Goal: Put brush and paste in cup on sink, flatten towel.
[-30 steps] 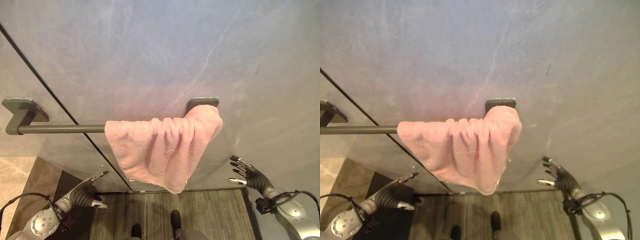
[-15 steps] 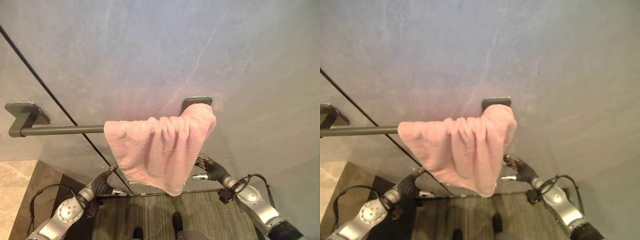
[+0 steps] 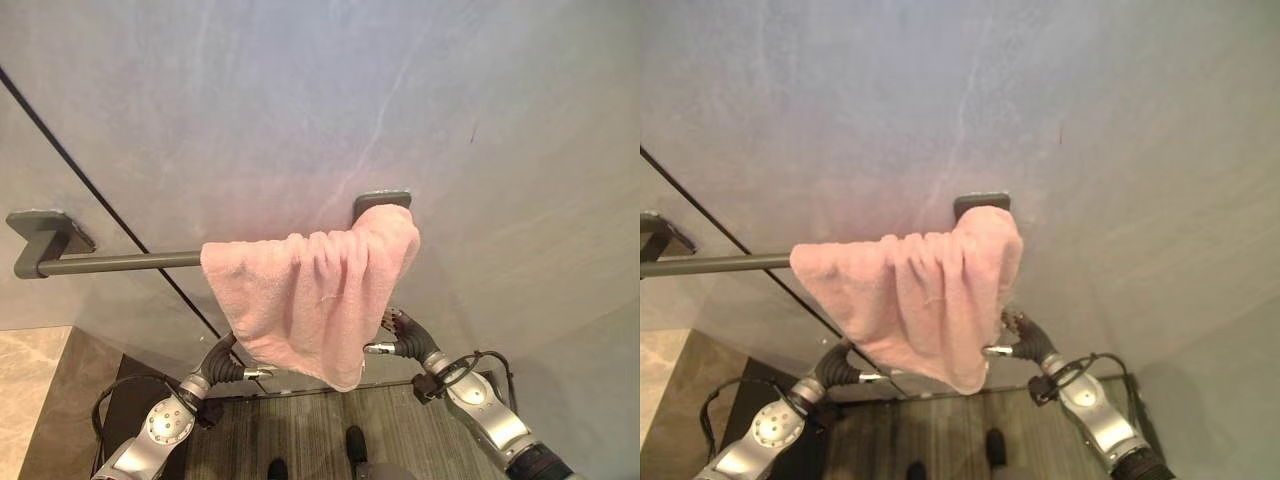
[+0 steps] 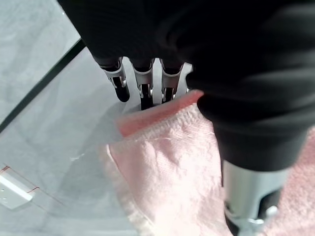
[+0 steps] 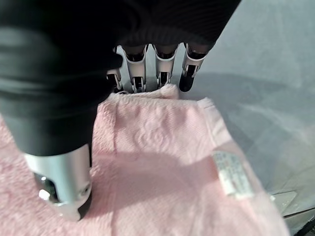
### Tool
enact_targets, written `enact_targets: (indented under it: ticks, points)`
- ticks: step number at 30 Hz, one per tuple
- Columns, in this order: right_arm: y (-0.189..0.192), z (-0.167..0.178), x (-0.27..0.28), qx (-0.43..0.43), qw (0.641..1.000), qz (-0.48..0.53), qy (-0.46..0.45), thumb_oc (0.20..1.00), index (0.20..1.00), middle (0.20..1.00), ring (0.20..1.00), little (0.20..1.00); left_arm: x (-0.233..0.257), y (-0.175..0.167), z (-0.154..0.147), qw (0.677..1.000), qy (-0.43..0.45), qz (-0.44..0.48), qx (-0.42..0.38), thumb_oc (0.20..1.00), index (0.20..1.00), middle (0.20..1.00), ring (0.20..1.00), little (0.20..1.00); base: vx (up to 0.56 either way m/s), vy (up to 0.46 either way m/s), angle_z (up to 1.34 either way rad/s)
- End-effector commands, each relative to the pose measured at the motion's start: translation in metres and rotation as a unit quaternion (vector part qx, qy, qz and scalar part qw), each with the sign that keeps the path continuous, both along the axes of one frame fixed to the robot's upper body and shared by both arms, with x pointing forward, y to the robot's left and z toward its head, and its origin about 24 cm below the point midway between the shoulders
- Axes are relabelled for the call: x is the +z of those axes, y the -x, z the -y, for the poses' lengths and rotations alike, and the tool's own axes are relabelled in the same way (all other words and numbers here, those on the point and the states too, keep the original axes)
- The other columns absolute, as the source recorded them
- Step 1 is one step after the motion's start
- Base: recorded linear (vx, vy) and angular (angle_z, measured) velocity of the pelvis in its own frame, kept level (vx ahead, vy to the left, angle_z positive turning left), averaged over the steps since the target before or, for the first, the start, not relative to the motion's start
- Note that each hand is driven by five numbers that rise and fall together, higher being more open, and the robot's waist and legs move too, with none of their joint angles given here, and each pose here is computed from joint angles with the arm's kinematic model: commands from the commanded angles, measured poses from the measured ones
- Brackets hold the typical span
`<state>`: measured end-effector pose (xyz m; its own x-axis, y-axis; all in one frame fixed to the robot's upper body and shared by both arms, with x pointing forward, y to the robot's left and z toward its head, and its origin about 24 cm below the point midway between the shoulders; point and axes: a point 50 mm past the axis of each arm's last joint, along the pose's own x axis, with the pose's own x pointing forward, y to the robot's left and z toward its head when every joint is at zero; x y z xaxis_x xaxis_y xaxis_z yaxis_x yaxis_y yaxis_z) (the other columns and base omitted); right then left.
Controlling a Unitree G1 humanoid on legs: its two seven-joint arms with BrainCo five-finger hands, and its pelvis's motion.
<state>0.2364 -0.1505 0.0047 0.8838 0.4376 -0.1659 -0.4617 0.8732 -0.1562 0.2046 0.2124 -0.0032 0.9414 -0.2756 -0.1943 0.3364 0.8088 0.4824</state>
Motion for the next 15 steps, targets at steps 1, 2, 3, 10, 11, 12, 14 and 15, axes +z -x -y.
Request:
enact_targets:
  ticks: [1, 2, 3, 10, 11, 12, 14, 15]
  points:
    - [-0.018, -0.019, 0.028, 0.017, 0.997, 0.072, -0.022, 0.592, 0.592, 0.592, 0.592, 0.592, 0.019, -0.025, 0.005, 0.998, -0.008, 0.062, -0.005, 0.89, 0.89, 0.89, 0.89, 0.89, 0.0, 0.0, 0.0]
    - [-0.02, -0.022, 0.029, 0.017, 0.997, 0.075, -0.022, 0.2, 0.2, 0.2, 0.2, 0.2, 0.017, -0.025, 0.006, 0.998, -0.004, 0.058, -0.003, 0.304, 0.304, 0.304, 0.304, 0.304, 0.0, 0.0, 0.0]
    - [-0.02, -0.022, 0.029, 0.017, 0.997, 0.075, -0.022, 0.2, 0.2, 0.2, 0.2, 0.2, 0.017, -0.025, 0.006, 0.998, -0.004, 0.058, -0.003, 0.213, 0.213, 0.213, 0.213, 0.213, 0.0, 0.0, 0.0]
    - [-0.019, -0.022, 0.031, 0.008, 0.996, 0.083, -0.02, 0.2, 0.2, 0.2, 0.2, 0.2, 0.015, -0.02, 0.001, 0.999, -0.007, 0.05, 0.004, 0.2, 0.2, 0.2, 0.2, 0.2, 0.0, -0.002, 0.01]
    - [-0.018, -0.02, 0.033, 0.008, 0.996, 0.087, -0.023, 0.2, 0.2, 0.2, 0.2, 0.2, 0.016, -0.018, -0.001, 0.999, -0.01, 0.05, 0.003, 0.2, 0.2, 0.2, 0.2, 0.2, 0.0, -0.01, 0.11]
    - [-0.016, -0.018, 0.037, 0.01, 0.995, 0.094, -0.028, 0.2, 0.2, 0.2, 0.2, 0.2, 0.018, -0.015, -0.004, 0.999, -0.01, 0.05, 0.003, 0.2, 0.2, 0.2, 0.2, 0.2, 0.01, -0.008, 0.16]
    - [-0.005, -0.018, 0.051, 0.037, 0.991, 0.118, -0.046, 0.2, 0.2, 0.2, 0.2, 0.2, 0.029, -0.011, -0.005, 0.998, -0.005, 0.067, -0.004, 0.2, 0.2, 0.2, 0.2, 0.2, 0.0, -0.006, 0.18]
    - [-0.003, -0.016, 0.055, 0.041, 0.99, 0.123, -0.049, 0.2, 0.2, 0.2, 0.2, 0.2, 0.032, -0.01, -0.005, 0.997, -0.005, 0.074, -0.009, 0.2, 0.2, 0.2, 0.2, 0.2, 0.0, 0.002, 0.17]
